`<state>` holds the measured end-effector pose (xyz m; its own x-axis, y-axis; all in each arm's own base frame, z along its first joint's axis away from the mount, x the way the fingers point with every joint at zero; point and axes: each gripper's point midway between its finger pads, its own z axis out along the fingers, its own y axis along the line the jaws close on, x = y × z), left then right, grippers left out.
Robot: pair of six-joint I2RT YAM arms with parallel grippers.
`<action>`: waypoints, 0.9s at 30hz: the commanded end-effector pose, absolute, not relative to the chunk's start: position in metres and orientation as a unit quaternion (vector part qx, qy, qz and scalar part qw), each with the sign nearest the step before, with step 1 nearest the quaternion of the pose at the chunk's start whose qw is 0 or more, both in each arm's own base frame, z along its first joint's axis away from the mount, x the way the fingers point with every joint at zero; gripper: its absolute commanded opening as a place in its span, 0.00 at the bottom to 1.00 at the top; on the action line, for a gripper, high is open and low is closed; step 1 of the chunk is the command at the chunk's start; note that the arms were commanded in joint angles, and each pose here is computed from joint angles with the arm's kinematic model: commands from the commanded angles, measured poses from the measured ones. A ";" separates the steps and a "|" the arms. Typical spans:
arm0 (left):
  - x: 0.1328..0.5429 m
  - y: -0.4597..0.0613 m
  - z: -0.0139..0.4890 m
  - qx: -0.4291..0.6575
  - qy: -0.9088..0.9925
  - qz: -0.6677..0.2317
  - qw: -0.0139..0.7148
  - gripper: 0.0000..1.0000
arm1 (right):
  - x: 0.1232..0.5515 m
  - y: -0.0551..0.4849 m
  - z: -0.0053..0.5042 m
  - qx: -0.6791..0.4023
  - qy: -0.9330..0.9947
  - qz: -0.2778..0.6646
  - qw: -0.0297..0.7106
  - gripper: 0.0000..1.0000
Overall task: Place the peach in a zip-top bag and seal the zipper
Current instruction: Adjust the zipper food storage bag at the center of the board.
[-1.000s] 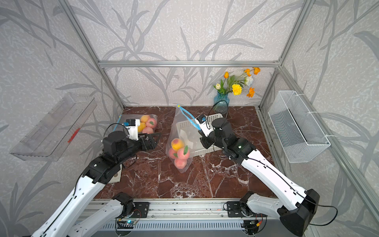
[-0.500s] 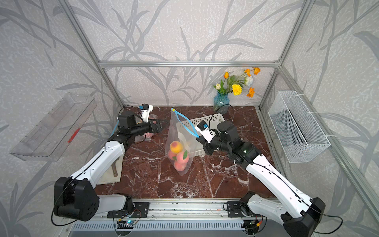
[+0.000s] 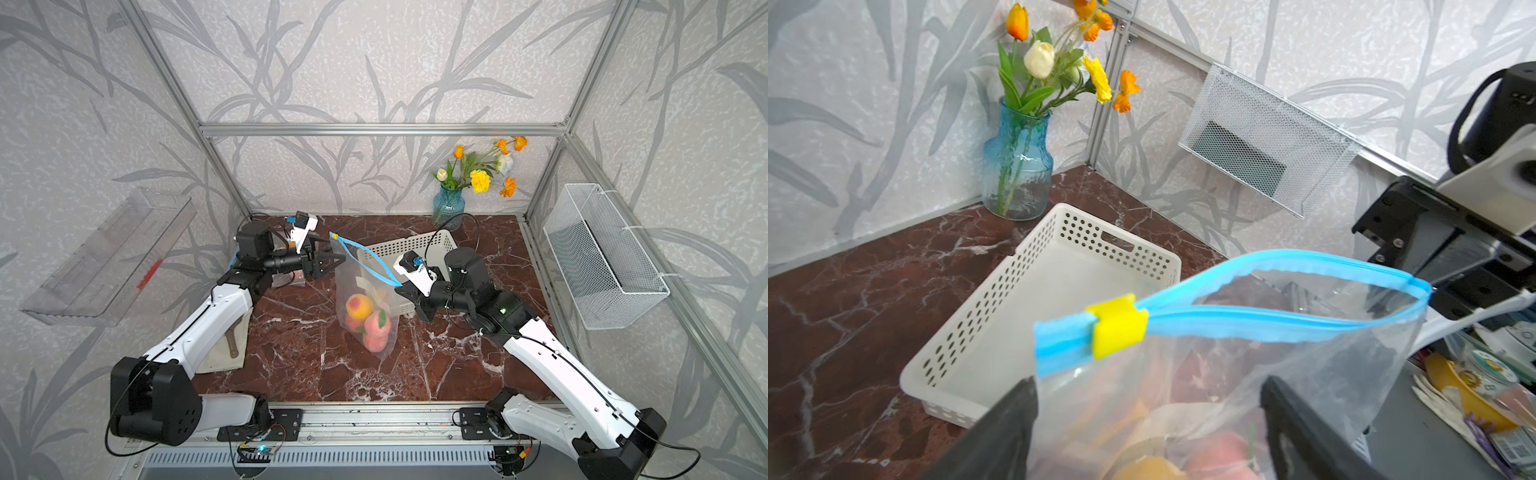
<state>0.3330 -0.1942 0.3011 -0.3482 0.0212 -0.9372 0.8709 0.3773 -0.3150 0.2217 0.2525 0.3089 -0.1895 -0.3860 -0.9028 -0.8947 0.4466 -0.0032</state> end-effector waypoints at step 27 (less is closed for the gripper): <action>0.287 -0.185 0.330 0.401 0.617 -0.434 0.520 0.00 | 0.251 0.219 0.330 -0.382 0.749 0.181 0.510 0.27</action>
